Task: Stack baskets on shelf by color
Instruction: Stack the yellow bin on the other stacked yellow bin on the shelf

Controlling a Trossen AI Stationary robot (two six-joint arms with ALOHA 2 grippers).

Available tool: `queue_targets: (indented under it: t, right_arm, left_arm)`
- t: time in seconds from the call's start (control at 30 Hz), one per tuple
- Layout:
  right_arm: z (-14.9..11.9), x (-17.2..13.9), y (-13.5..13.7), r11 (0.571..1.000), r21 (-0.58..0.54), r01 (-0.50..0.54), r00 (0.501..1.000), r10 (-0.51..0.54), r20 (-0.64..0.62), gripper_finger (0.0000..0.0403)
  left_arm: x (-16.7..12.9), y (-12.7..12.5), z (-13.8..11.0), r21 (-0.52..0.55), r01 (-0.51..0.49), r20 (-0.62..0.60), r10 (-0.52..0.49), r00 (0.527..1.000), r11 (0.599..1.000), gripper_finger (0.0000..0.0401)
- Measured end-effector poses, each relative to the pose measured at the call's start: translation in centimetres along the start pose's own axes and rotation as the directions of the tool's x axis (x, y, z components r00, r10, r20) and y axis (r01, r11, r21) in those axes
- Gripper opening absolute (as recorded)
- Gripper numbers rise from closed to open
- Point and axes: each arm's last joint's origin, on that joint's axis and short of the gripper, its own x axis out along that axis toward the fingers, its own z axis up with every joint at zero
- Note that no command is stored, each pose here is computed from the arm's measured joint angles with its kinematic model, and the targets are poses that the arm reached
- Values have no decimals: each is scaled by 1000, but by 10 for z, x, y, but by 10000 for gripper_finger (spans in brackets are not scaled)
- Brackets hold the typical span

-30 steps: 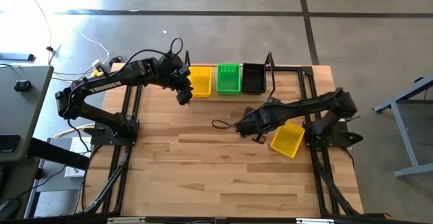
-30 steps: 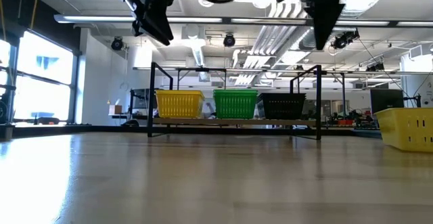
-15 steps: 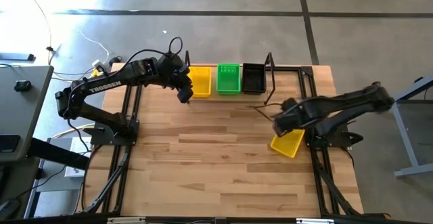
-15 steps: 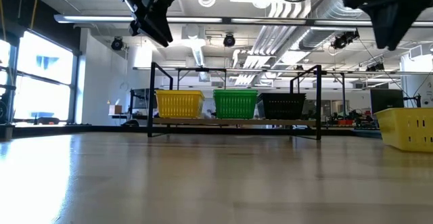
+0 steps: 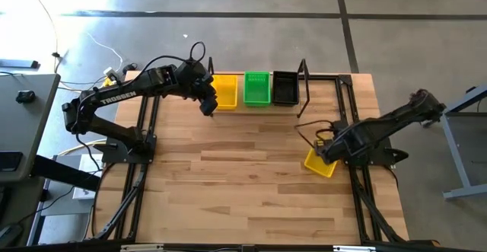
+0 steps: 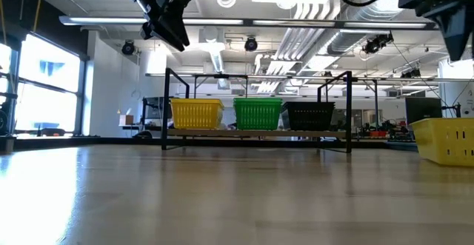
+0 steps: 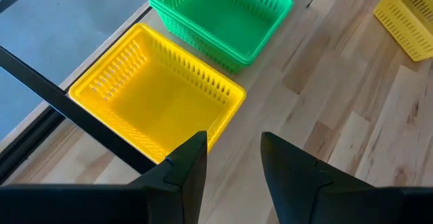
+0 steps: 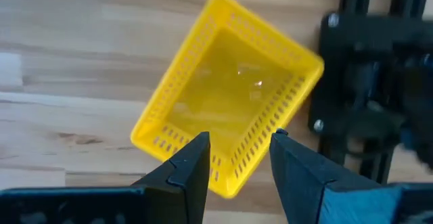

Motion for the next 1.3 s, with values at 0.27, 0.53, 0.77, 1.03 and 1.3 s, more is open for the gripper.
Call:
queue_targets:
  t: [0.27,0.53,0.77,1.03,1.3]
  right_arm:
    - [-24,18,-7,994,109,-9,1000,12,-21,139]
    - [-34,47,-9,991,136,-13,998,20,-53,139]
    - [-39,68,-14,989,140,55,990,-35,-139,139]
    - [-38,84,-21,986,141,91,989,-73,-128,139]
    - [-35,101,-23,983,165,81,990,-60,-130,97]
  left_arm:
    - [0,0,0,1,0,0,0,1000,1000,129]
    - [0,0,0,3,0,1,-1,1000,1000,129]
    - [0,0,0,3,0,1,0,1000,1000,129]
    - [0,0,1,3,1,7,-1,1000,1000,129]
    - [0,-1,1,7,9,7,-9,1000,1000,129]
